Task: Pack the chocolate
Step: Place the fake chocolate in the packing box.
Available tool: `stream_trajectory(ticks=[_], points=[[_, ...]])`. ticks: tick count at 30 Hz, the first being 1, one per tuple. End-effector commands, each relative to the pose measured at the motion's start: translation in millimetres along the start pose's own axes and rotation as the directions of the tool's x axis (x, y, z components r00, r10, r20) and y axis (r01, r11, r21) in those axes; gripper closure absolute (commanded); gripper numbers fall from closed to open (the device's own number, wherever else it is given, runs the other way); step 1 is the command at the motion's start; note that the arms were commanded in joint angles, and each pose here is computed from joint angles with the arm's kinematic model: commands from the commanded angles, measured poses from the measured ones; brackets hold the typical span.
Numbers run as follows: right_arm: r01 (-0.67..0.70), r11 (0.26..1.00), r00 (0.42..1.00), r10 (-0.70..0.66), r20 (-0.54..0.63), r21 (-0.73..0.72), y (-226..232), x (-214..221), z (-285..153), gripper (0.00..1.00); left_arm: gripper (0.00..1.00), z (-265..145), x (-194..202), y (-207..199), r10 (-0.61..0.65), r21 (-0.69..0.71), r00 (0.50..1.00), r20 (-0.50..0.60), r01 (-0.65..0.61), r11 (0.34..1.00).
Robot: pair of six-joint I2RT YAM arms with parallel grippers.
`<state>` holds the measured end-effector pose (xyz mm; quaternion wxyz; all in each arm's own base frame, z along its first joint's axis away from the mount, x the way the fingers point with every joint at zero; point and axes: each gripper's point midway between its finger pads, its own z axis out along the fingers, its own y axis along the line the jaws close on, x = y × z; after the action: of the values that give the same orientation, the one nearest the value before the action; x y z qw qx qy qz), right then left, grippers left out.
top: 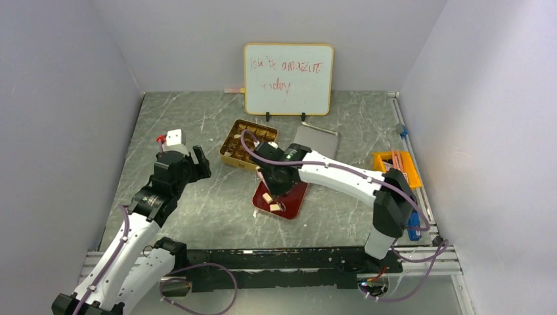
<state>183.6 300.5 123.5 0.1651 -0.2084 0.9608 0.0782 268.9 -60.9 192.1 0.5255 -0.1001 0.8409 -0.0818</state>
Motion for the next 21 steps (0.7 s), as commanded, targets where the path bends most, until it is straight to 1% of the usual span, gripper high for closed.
stream_trajectory(ticks=[1, 5, 11, 21], points=[[-0.031, 0.999, 0.994, 0.030, 0.105, 0.013, -10, -55, 3, 1.00, 0.17, -2, -24, -12, -0.019, 0.040, 0.998, 0.067, 0.016, 0.999], [-0.080, 0.997, 0.987, 0.076, 0.140, 0.022, -35, -88, 13, 1.00, 0.17, -1, -26, -14, -0.014, 0.047, 0.997, 0.070, 0.011, 0.999], [-0.115, 0.992, 0.982, 0.107, 0.154, 0.045, -62, -117, 28, 1.00, 0.17, 2, -26, -16, -0.006, 0.051, 0.998, 0.068, 0.002, 0.999], [-0.126, 0.991, 0.980, 0.116, 0.163, 0.050, -75, -144, 50, 1.00, 0.17, 7, -22, -17, 0.003, 0.056, 0.998, 0.058, -0.007, 0.998]])
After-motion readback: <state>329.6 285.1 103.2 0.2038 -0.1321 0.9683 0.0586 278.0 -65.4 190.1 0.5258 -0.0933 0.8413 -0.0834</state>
